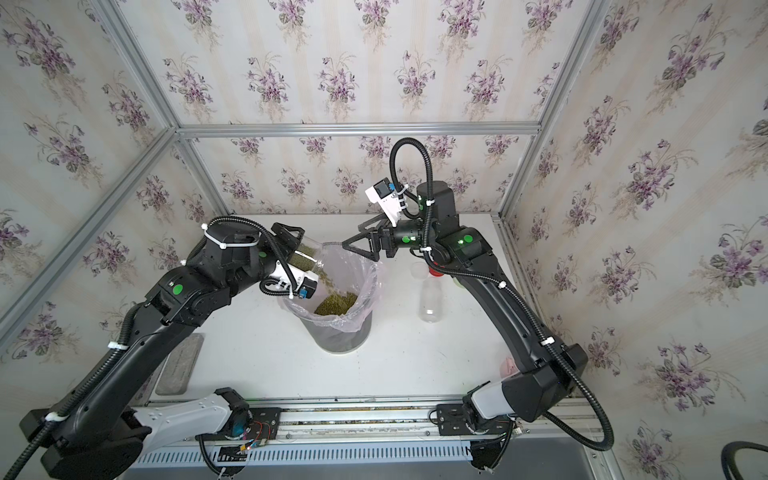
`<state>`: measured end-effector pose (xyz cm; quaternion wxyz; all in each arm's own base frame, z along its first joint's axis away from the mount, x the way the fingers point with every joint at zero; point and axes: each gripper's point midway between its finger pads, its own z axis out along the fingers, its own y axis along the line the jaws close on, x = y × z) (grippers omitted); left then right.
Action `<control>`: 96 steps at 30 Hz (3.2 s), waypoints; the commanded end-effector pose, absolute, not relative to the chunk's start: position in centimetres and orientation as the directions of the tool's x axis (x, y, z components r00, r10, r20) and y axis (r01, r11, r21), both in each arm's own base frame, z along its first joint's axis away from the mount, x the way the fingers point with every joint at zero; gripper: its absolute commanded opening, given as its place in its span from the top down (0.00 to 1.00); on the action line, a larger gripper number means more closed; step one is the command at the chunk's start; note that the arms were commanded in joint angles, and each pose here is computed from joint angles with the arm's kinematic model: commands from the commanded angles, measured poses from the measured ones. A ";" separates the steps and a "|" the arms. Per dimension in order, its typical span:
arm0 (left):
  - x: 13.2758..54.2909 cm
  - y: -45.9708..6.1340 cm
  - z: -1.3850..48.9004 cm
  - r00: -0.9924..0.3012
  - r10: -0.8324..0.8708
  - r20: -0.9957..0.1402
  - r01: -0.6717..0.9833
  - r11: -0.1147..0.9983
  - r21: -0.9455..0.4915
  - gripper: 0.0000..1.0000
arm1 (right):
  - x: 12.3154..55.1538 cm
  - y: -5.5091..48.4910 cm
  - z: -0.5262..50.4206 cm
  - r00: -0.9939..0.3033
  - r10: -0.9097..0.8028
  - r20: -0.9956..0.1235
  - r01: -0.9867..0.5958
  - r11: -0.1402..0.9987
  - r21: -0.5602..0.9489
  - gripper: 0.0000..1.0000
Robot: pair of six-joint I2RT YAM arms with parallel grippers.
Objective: Empty moldy mung beans from jars
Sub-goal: Pour the moldy mung beans from the jar into the trash bin.
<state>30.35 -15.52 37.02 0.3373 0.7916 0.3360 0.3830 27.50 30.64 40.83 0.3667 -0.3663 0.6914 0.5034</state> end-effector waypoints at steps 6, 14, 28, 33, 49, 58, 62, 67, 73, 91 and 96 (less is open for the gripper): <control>31.1 -15.5 38.2 0.459 0.725 0.513 0.184 -0.642 0.744 1.00 | 27.5 30.6 41.0 -0.432 -0.128 -0.893 -0.889 0.224 0.399 0.09; 30.5 -15.3 38.1 0.449 0.713 0.539 0.174 -0.661 0.729 1.00 | 27.8 31.1 40.7 -0.436 -0.128 -0.891 -0.890 0.208 0.406 0.09; 30.4 -16.4 37.7 0.491 0.710 0.505 0.166 -0.645 0.746 1.00 | 25.6 35.1 39.9 -0.366 -0.232 -0.901 -0.931 0.091 0.355 0.08; 30.3 -16.7 37.9 0.496 0.713 0.495 0.162 -0.637 0.754 1.00 | 26.0 36.1 39.4 -0.351 -0.254 -0.901 -0.936 0.101 0.337 0.07; 30.2 -17.2 38.3 0.512 0.720 0.469 0.155 -0.614 0.774 1.00 | 25.8 40.7 36.7 -0.314 -0.371 -0.874 -0.948 0.078 0.308 0.04; 30.2 -17.2 38.2 0.513 0.721 0.465 0.158 -0.612 0.775 1.00 | 25.5 42.1 36.0 -0.296 -0.403 -0.866 -0.950 0.032 0.311 0.04; 30.1 -17.2 38.4 0.511 0.723 0.465 0.156 -0.609 0.777 1.00 | 25.4 42.5 35.8 -0.295 -0.413 -0.862 -0.949 0.024 0.313 0.04; 30.1 -17.2 38.4 0.511 0.724 0.464 0.155 -0.608 0.779 1.00 | 25.1 42.7 35.5 -0.296 -0.422 -0.857 -0.947 0.012 0.322 0.09; 30.1 -17.1 38.4 0.507 0.728 0.463 0.159 -0.606 0.779 1.00 | 24.7 42.7 35.8 -0.296 -0.419 -0.859 -0.945 -0.005 0.328 0.33; 30.1 -17.0 38.9 0.488 0.738 0.466 0.134 -0.591 0.795 0.00 | 24.6 42.6 36.6 -0.289 -0.395 -0.872 -0.948 -0.005 0.317 0.72; 30.2 -16.9 39.0 0.479 0.741 0.471 0.127 -0.589 0.798 0.00 | 24.7 42.3 36.9 -0.282 -0.390 -0.877 -0.953 0.007 0.304 0.74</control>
